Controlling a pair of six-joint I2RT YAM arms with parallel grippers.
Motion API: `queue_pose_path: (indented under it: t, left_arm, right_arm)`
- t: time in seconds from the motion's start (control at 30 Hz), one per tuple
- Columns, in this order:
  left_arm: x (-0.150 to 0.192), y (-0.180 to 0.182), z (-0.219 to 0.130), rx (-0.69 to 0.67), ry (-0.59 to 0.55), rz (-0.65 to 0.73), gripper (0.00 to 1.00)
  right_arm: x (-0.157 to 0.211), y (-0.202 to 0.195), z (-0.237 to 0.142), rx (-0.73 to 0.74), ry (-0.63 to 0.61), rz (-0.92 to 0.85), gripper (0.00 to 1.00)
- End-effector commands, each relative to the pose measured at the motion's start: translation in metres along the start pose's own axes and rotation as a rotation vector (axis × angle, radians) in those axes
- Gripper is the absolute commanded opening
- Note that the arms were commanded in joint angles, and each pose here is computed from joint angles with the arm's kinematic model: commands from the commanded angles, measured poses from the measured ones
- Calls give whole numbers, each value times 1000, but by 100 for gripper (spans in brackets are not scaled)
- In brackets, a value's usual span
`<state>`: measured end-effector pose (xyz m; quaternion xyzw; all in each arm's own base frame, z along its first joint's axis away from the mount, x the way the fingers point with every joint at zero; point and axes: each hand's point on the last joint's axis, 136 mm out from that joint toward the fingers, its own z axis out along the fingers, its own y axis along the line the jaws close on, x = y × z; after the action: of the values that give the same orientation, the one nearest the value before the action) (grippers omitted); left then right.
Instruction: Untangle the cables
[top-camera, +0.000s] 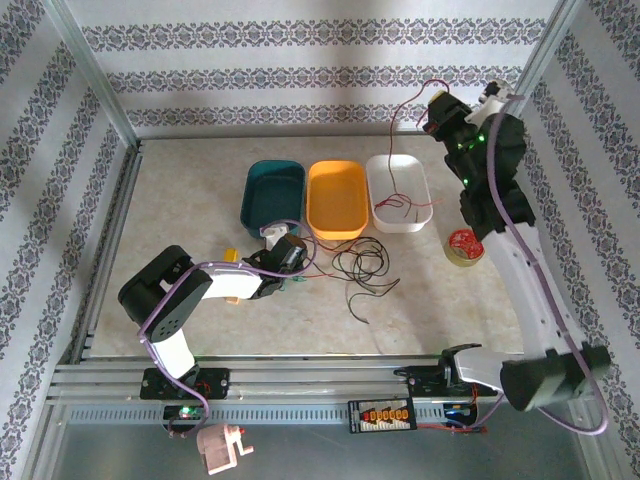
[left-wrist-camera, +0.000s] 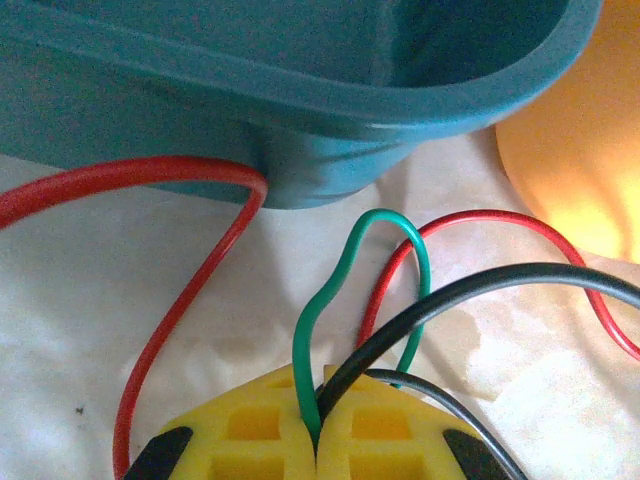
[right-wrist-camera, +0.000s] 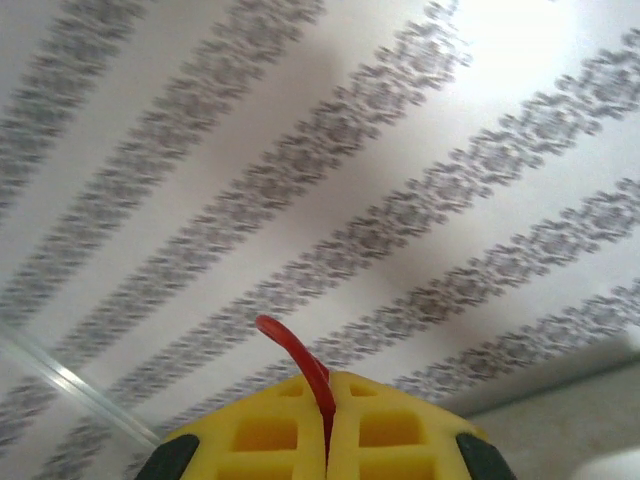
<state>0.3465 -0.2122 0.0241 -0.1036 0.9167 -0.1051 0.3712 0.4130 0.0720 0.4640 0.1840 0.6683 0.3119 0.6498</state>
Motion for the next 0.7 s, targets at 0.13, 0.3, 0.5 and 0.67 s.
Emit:
queue_pose_path:
  t: [0.13, 0.3, 0.5, 0.67]
  left_arm:
    - [17, -2, 5, 12, 53, 37, 0]
    - [18, -4, 7, 16, 59, 41, 0]
    - [17, -5, 8, 18, 58, 38, 0]
    - [17, -5, 7, 16, 57, 39, 0]
  right_arm:
    - [-9, -33, 21, 141, -52, -116, 0]
    - [9, -64, 29, 245, -28, -168, 0]
    - [60, -121, 26, 480, 54, -269, 0]
    - [119, -159, 25, 582, 222, -300, 0]
